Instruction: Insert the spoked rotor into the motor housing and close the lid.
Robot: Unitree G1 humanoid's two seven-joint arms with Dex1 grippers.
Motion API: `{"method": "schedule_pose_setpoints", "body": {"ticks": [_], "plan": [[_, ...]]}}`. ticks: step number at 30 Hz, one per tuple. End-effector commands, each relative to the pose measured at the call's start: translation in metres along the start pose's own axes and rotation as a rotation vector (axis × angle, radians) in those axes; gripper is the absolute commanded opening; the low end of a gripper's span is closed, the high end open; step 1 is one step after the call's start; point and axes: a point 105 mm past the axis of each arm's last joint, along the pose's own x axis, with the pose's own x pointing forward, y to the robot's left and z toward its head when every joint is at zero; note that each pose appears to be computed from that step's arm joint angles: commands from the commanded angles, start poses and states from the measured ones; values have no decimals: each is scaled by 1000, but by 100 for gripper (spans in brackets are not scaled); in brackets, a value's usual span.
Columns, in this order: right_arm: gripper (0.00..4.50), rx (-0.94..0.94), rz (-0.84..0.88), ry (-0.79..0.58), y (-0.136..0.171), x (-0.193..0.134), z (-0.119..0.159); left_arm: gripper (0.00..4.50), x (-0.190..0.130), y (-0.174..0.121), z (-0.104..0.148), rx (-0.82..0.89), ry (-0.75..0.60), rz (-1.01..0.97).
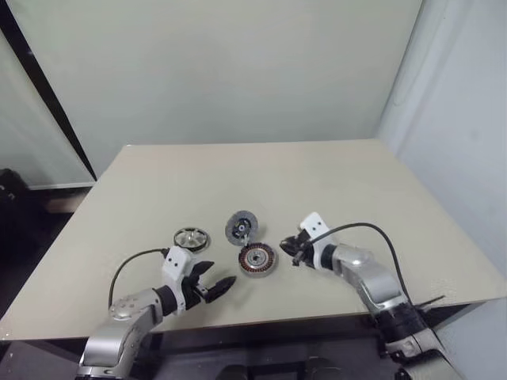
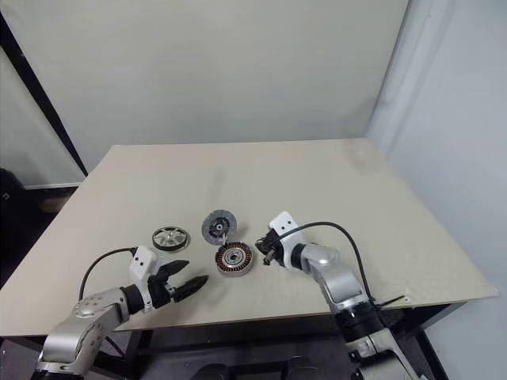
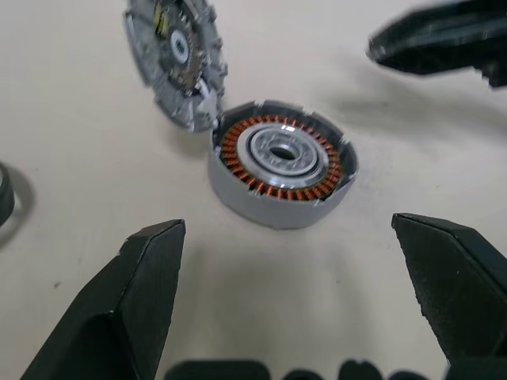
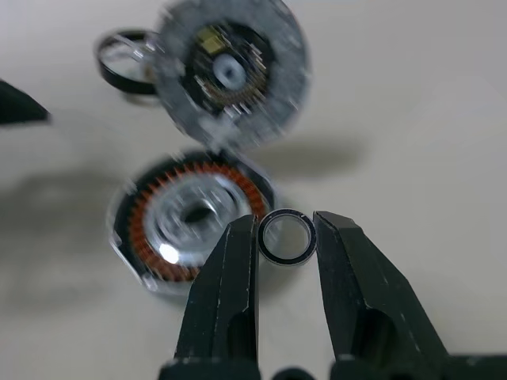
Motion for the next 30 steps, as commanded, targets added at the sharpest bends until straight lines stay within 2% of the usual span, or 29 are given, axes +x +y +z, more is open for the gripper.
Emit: {"method": "schedule_pose_setpoints", "body": {"ticks": [1,7,13,30], "plan": [[72,-23,29,-28,4,13,18,450,-1,-1,13,23,-52,-2],[72,-2,92,-17,18,38,23,450,-2,-5,11,23,-58,3],[72,9,128,18,29,55,15,450,-8,-6,11,26,-64,31],[72,27,140,72,30,58,-7,450,-16,-7,9,21,-60,64]]}}
